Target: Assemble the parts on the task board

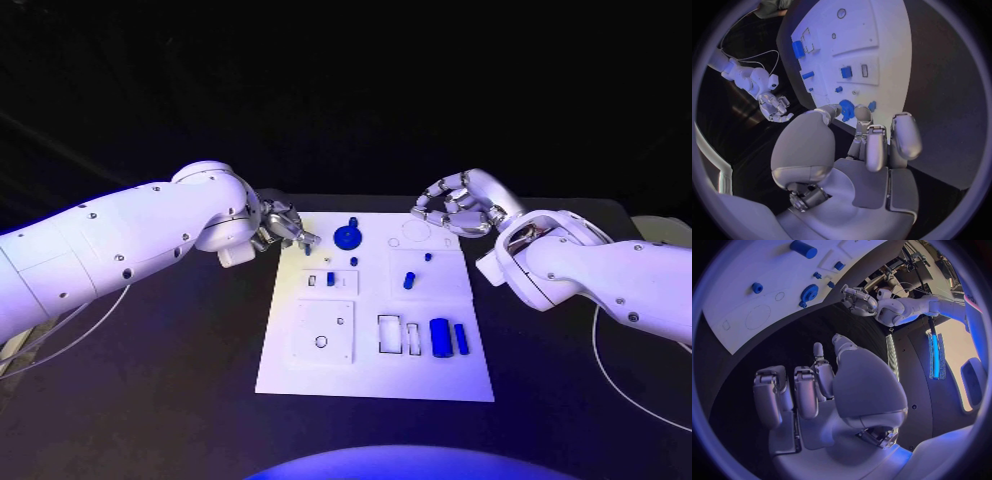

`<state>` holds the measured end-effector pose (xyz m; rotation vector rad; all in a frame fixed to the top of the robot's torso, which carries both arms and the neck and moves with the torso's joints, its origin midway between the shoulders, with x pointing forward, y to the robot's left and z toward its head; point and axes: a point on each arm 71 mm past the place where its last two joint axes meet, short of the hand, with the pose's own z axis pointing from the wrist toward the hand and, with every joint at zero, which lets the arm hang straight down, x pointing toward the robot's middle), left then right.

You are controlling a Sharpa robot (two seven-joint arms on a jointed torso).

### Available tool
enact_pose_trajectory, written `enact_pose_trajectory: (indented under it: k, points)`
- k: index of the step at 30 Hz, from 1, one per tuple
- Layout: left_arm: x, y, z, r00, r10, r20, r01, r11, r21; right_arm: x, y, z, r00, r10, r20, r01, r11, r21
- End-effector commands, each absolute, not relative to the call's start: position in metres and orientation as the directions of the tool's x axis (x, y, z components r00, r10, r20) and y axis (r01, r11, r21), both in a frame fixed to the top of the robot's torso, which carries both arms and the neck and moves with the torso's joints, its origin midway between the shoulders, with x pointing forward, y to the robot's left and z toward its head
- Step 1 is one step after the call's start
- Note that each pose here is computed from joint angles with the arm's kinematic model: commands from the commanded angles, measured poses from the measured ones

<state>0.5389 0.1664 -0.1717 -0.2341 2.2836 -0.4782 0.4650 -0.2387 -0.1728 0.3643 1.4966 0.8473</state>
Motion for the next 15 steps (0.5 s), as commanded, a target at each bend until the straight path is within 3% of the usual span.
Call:
enact_pose_trajectory:
  k: [1,15]
  points:
    - [0.547,0.168,-0.166,-0.656,-0.323,-0.682,-0.017,0.910,-0.415,0.465,-0.238,-0.173,-0.140,0.681,-0.719,-0.271,0.672,0.689]
    - [0.564,0.171,-0.169,-0.660,-0.288,-0.694,-0.031,0.933,-0.358,0.465,-0.237,-0.174,-0.144,0.680,-0.719,-0.272,0.671,0.690]
